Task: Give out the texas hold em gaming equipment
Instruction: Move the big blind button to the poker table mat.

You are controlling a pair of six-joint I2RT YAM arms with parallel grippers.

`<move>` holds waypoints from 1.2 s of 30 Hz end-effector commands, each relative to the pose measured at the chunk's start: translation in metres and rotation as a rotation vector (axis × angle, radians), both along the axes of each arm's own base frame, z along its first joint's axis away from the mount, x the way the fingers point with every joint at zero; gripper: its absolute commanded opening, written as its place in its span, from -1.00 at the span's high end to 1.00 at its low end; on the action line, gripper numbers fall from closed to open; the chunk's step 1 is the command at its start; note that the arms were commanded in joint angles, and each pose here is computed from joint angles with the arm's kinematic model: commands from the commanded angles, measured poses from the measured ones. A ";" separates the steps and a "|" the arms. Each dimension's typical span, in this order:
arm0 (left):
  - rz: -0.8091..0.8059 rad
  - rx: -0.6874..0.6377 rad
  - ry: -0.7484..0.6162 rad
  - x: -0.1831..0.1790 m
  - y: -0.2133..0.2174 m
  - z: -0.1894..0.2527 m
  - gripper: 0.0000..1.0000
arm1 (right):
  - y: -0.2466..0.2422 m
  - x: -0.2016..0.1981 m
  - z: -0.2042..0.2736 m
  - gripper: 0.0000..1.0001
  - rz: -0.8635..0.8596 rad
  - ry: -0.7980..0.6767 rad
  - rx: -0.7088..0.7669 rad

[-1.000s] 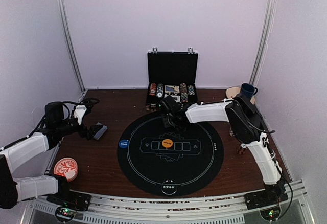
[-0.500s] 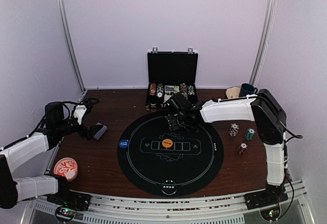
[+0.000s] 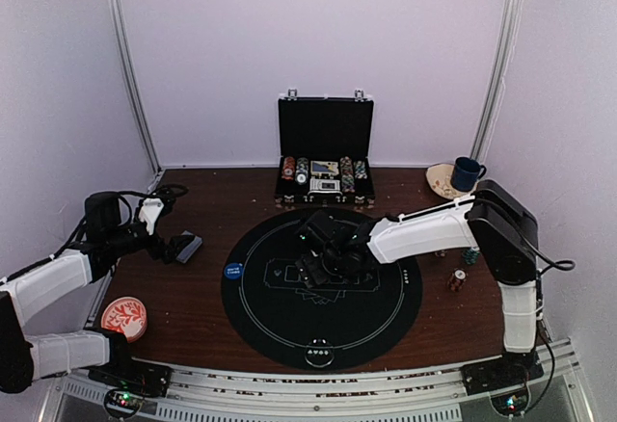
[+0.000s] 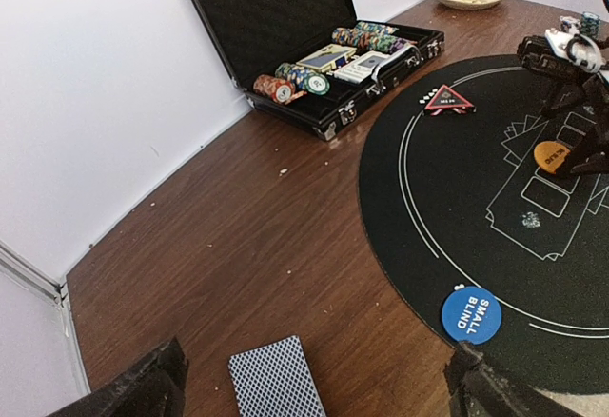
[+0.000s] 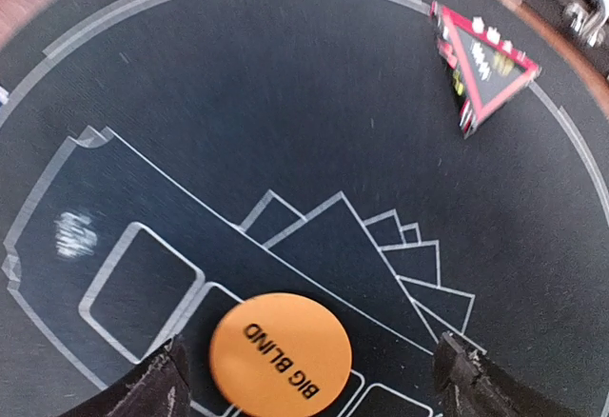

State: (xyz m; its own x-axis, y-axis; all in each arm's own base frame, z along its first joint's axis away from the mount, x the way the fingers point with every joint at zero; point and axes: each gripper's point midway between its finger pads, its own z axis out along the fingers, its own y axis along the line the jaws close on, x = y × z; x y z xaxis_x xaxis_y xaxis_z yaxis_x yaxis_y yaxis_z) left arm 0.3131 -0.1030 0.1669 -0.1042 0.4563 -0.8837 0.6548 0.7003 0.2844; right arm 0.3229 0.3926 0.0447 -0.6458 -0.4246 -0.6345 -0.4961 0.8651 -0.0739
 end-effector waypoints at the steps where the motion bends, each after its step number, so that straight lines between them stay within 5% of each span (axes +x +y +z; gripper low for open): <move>1: -0.016 -0.002 -0.049 0.001 -0.003 0.008 -0.96 | -0.001 0.005 -0.008 -0.80 -0.021 0.004 -0.004; 22: -0.018 0.000 -0.035 0.004 -0.003 0.003 -0.96 | 0.007 -0.029 -0.057 -0.41 0.053 0.199 0.017; 36: -0.015 0.001 -0.033 0.004 -0.002 0.002 -0.96 | -0.014 -0.039 -0.060 -0.38 0.032 0.173 -0.067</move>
